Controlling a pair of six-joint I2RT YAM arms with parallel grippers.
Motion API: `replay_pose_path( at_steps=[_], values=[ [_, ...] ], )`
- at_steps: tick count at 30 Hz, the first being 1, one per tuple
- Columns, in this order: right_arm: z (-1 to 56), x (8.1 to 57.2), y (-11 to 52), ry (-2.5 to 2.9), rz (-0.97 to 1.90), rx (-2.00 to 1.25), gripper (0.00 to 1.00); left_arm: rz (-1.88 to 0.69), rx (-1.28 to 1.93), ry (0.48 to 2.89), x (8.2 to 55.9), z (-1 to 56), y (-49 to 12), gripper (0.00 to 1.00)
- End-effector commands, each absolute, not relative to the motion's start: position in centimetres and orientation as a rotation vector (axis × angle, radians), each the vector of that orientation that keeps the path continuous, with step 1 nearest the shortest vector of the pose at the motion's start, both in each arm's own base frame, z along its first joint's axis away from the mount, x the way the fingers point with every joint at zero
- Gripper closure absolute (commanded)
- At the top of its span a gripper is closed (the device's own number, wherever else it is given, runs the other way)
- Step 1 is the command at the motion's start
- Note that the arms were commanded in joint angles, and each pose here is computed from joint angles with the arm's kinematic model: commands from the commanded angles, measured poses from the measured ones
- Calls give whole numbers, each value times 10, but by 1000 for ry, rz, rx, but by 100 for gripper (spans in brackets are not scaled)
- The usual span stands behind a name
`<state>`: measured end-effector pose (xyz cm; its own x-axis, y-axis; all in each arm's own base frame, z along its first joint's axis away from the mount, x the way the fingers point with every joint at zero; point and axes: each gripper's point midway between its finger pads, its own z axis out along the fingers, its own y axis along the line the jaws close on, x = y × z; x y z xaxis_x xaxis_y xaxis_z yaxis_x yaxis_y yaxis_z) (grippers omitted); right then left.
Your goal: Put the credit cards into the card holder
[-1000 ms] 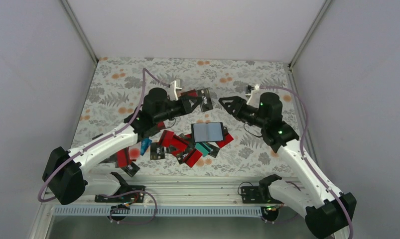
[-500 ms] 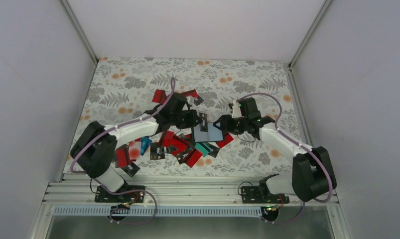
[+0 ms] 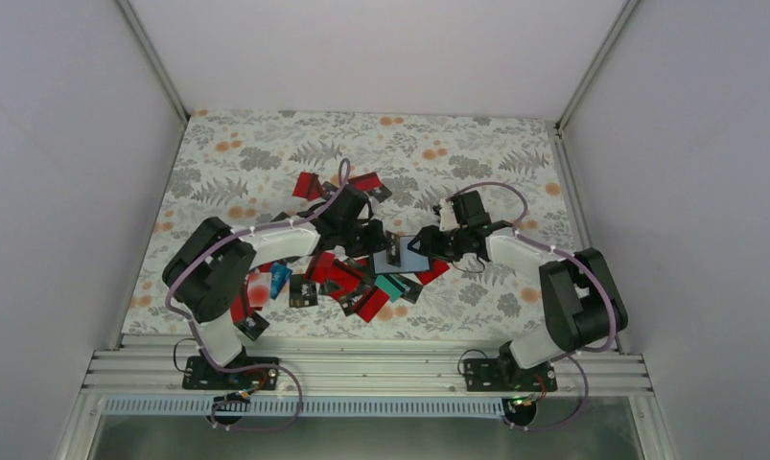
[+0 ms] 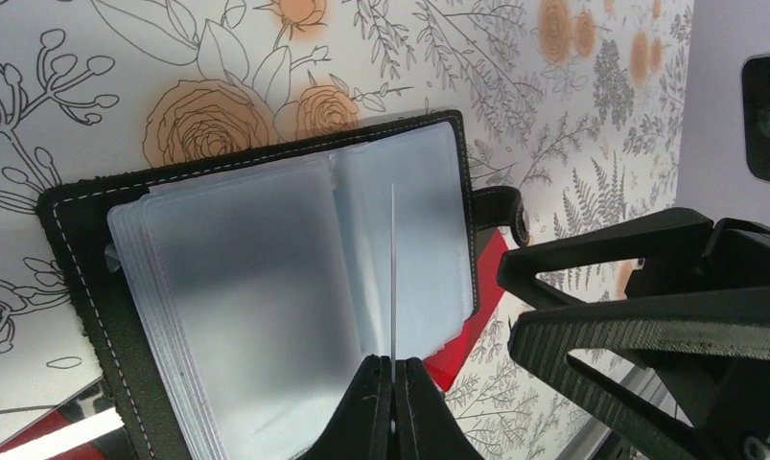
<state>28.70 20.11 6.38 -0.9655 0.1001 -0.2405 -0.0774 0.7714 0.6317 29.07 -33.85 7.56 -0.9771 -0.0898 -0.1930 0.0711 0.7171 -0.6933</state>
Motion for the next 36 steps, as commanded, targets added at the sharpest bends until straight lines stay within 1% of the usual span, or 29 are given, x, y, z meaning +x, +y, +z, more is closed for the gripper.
replay_pose_path(
  at_steps=[1, 11, 19, 36],
  values=[
    [66, 302, 201, 2661, 984, -7, 51, -1150, -41, 2731, 291, 75, -344, 98],
    [47, 308, 188, 2703, 951, 61, 52, -1152, -55, 2800, 287, 59, -347, 98],
    [39, 309, 175, 2712, 933, 128, 52, -1157, -62, 2809, 286, 56, -348, 98],
    [21, 296, 159, 2750, 871, 174, 54, -1164, -47, 2823, 288, 53, -352, 98]
  ],
)
